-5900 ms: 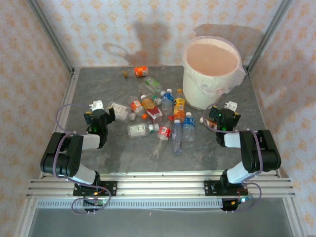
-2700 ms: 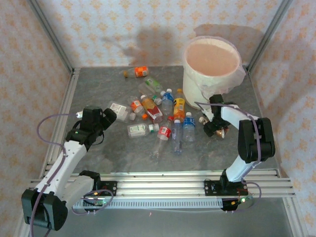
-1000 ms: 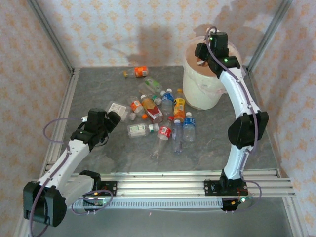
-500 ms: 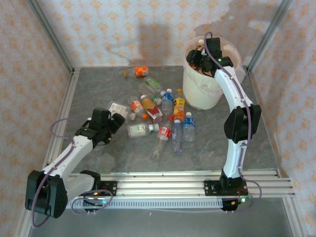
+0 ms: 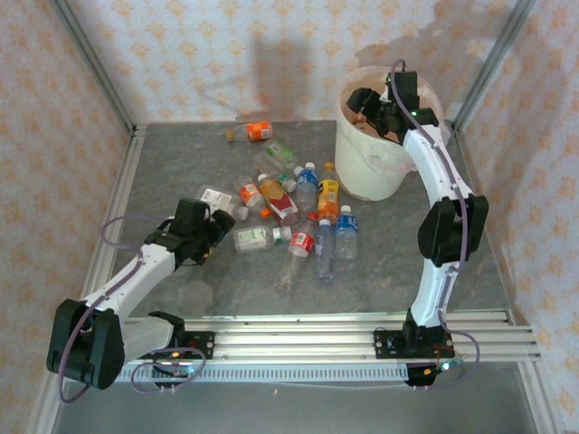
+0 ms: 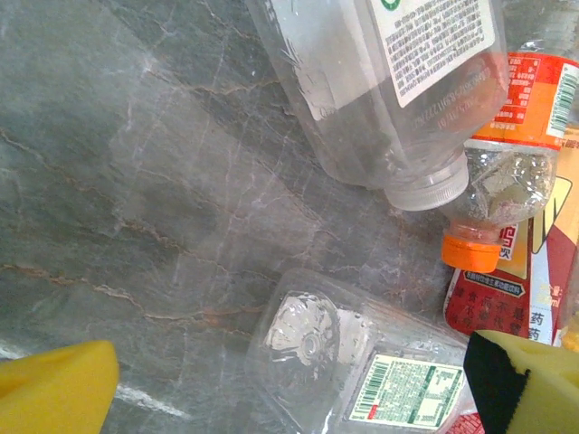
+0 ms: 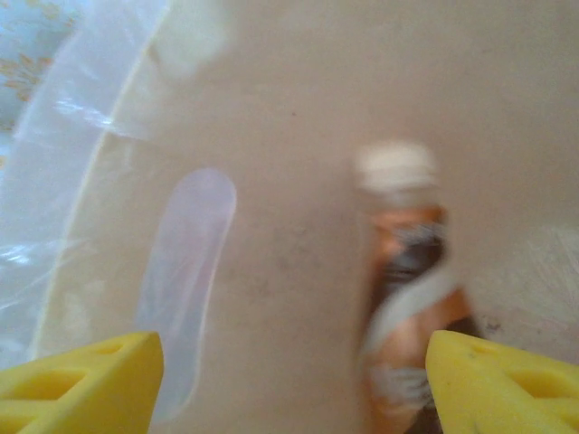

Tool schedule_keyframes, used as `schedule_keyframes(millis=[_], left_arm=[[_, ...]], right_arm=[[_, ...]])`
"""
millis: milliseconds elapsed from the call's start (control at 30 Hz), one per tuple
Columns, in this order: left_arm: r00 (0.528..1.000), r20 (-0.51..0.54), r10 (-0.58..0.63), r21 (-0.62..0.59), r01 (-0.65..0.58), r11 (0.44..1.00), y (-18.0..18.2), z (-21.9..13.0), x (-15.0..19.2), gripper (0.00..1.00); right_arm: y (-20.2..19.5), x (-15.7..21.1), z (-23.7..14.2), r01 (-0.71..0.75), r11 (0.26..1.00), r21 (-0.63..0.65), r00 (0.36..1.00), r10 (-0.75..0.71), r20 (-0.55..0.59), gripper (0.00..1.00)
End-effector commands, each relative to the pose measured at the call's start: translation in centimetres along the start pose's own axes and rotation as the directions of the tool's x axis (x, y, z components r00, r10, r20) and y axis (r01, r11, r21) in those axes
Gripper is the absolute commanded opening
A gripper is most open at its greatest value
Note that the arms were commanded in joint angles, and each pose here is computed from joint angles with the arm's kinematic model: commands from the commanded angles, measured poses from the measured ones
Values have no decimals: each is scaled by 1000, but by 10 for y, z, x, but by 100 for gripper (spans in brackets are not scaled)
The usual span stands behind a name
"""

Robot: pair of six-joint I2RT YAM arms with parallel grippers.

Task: Put the plastic bottles in the bin

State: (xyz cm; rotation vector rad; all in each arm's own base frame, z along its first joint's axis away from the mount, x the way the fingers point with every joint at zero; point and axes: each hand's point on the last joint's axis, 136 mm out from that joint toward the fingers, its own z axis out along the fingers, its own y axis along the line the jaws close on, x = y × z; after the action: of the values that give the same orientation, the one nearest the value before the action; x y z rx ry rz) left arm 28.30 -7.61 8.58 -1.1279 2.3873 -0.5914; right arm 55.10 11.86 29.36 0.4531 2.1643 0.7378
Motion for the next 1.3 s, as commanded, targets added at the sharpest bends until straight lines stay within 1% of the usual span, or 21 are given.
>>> schedule_keyframes(millis=[0,33,100,133,167,300,367,467,533,600,633,700,767,867,933,1000,1067,1200,1267], left_arm=[[999,8,-47,55,46,997,-12,-3,1,100],[998,8,-65,56,65,996,-11,-3,2,100],[995,-1,-103,67,103,992,-11,-1,4,100],[992,-5,-125,75,125,989,-12,-1,6,100],[989,-9,-147,82,147,986,-12,0,8,100],[967,-29,-255,99,257,961,-13,2,17,100],[947,-53,-316,110,320,941,-17,3,25,100],[925,-92,-369,122,378,918,-31,6,39,100],[911,-104,-400,84,408,909,-34,9,47,100],[907,-85,-413,59,418,906,-37,11,47,100],[903,-65,-426,46,429,902,-36,11,44,100],[888,-11,-459,31,459,888,-33,11,37,100],[858,24,-513,24,513,858,-28,12,33,100],[799,53,-599,39,597,801,-22,17,31,100],[763,48,-645,46,643,764,-23,22,35,100],[736,33,-676,43,675,737,-28,28,40,100],[725,17,-689,44,688,725,-36,34,44,100],[707,51,-706,65,703,709,-38,45,38,100],[702,80,-707,73,704,707,-35,48,34,96]], right_arm=[[47,-35,-54,60,988,-145,988,-38,147,84],[51,-37,-61,78,984,-159,985,-52,163,88],[58,-40,-74,113,978,-175,978,-78,195,91],[60,-41,-81,133,975,-177,972,-94,213,94],[63,-42,-88,154,971,-182,967,-110,231,100],[74,-41,-121,247,951,-188,940,-187,286,99],[84,-32,-141,316,922,-223,922,-242,303,99],[104,-1,-176,460,835,-301,870,-356,342,99],[113,27,-198,566,760,-318,809,-440,389,99],[116,58,-214,644,694,-322,752,-496,434,99],[122,68,-229,678,657,-329,720,-507,474,99],[121,96,-242,720,602,-345,685,-537,492,99],[119,115,-252,742,567,-359,666,-560,493,99],[112,136,-258,747,548,-377,664,-584,467,99],[107,145,-259,750,538,-385,661,-598,452,99],[102,150,-256,751,538,-383,660,-609,439,99],[100,151,-253,750,544,-377,662,-611,434,99],[105,152,-253,753,526,-395,658,-607,446,99],[109,154,-256,760,506,-407,649,-608,456,99]])
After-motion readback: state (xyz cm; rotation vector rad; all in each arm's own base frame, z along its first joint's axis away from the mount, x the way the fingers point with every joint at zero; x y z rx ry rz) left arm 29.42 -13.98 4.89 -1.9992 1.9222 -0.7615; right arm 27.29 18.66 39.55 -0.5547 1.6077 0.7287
